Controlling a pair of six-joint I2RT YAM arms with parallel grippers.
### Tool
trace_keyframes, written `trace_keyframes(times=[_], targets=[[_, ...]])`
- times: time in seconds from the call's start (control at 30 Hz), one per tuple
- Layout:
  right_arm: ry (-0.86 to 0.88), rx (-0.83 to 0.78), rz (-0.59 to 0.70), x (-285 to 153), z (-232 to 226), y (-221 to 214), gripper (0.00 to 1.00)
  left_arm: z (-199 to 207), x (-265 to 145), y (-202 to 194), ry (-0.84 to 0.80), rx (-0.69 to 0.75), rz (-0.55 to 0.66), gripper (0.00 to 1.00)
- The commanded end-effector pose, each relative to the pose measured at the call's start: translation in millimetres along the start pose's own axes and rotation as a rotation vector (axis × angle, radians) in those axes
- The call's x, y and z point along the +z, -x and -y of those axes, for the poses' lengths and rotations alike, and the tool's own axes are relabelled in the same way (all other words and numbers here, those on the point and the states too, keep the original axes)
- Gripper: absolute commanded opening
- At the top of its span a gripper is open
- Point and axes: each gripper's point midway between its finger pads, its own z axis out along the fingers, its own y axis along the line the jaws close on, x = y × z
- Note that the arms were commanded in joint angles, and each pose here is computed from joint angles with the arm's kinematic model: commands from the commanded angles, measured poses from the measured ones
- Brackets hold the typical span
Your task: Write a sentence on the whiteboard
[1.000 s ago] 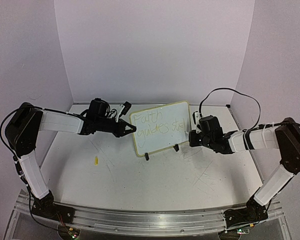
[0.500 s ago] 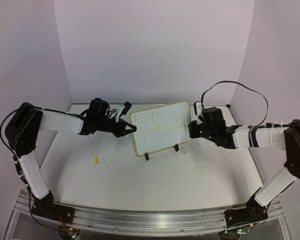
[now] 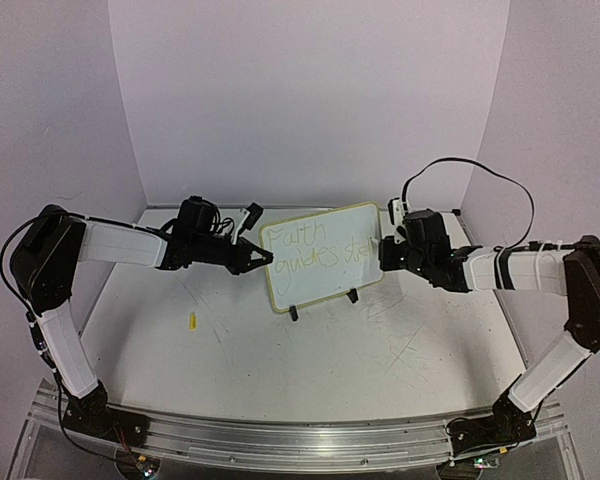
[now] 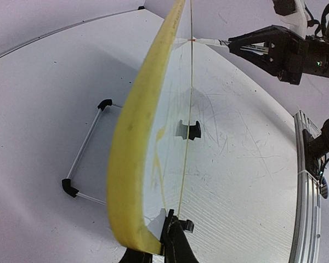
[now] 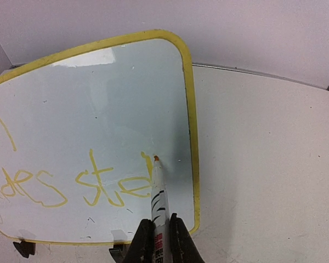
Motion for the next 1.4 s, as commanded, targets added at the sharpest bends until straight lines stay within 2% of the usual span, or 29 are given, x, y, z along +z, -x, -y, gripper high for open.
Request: trace_keyframes(times=[0.0,0.57,1.13,1.37], targets=[[0.01,0.006,0.045,3.7,-4.3,19.1,0.0,-52.2,-10.0,-15.1,0.249,0.058,-0.066,0.0],[-0.083,0.028,0.035,-1.4,15.1,7.5,0.0,-52.5,-9.7,-15.8,0.249,0.057,-0.068,0.0],[-0.006,0.04,-0.047,7.6,0.8,-22.8,0.0,-52.2,-10.0,-15.8,0.249,0.059,-0.068,0.0],[0.039,0.027,-0.045,1.2,-10.7,-22.4,0.0,-52.3,-9.6,-17.2,0.248,0.057,-0.071,0.0]])
